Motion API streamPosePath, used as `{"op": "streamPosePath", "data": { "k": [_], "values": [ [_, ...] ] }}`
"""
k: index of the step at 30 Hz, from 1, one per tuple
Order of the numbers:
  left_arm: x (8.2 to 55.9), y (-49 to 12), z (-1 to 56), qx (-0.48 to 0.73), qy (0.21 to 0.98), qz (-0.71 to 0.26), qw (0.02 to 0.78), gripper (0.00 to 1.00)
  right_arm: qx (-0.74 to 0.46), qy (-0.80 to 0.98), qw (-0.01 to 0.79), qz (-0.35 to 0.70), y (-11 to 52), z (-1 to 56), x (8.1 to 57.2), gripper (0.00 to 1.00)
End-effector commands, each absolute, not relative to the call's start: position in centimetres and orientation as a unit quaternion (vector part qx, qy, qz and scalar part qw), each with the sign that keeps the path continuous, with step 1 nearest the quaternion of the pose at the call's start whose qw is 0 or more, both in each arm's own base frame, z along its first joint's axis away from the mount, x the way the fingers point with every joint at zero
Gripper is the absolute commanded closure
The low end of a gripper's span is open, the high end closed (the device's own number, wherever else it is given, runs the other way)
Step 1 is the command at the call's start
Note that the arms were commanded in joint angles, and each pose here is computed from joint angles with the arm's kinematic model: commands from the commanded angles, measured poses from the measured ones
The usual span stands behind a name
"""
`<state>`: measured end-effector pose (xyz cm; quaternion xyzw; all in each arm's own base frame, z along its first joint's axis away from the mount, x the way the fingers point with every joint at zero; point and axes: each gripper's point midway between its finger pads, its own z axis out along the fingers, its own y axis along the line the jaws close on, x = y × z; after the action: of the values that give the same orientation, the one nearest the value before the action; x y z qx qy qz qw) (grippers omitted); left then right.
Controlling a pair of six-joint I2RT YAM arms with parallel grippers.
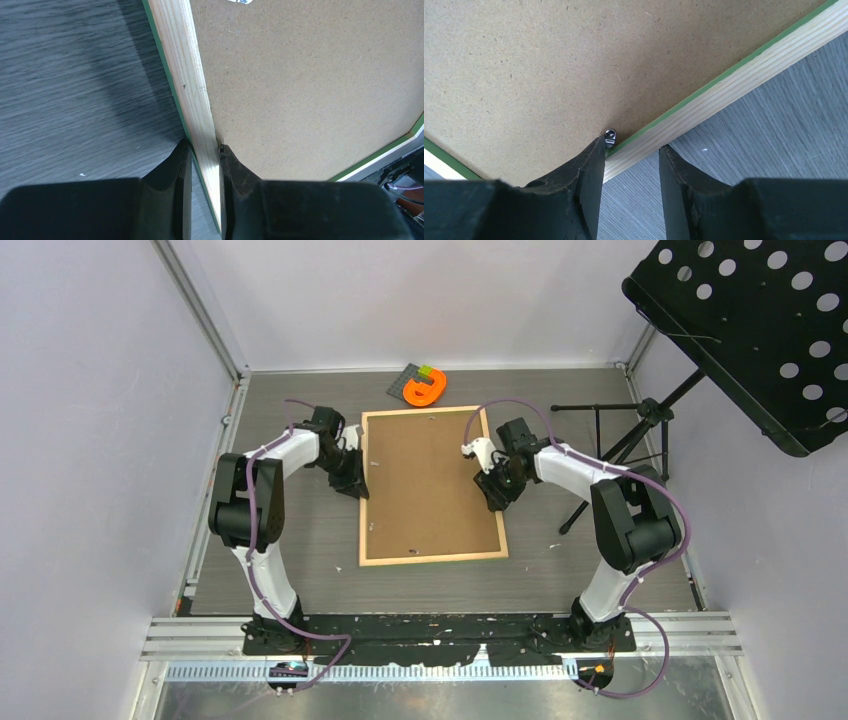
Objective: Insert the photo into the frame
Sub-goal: Install the photo frame at the center of the board.
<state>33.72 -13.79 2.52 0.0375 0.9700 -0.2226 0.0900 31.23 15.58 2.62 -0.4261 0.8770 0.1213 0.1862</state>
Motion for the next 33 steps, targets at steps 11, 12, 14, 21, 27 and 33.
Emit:
{"op": "streamPosePath", "data": {
  "k": [11,12,14,21,27,33],
  "values": [
    [33.8,-14.9,1.8,0.064,0.964,-0.244,0.085,1.00,-0.517,0.831,0.196,0.061,14.6,2.0,33.3,0.81],
    [33.7,-14.9,1.7,0.064,0.964,-0.244,0.084,1.00,-0.519,0.830,0.196,0.060,14.6,2.0,33.3,0.81],
    [33.7,-14.9,1.7,0.065,0.964,-0.244,0.083,1.00,-0.522,0.829,0.196,0.056,14.4,1.9,33.3,0.80],
    [33.7,-14.9,1.7,0.065,0.964,-0.245,0.083,1.00,-0.484,0.846,0.199,0.104,15.9,2.6,32.5,0.46],
    [33.7,-14.9,1.7,0.065,0.964,-0.245,0.082,1.00,-0.380,0.887,0.215,0.149,16.7,5.1,33.9,0.31],
    [33.6,-14.9,1.7,0.065,0.964,-0.246,0.082,1.00,-0.279,0.913,0.240,0.178,16.1,7.5,36.2,0.31]
  ]
}}
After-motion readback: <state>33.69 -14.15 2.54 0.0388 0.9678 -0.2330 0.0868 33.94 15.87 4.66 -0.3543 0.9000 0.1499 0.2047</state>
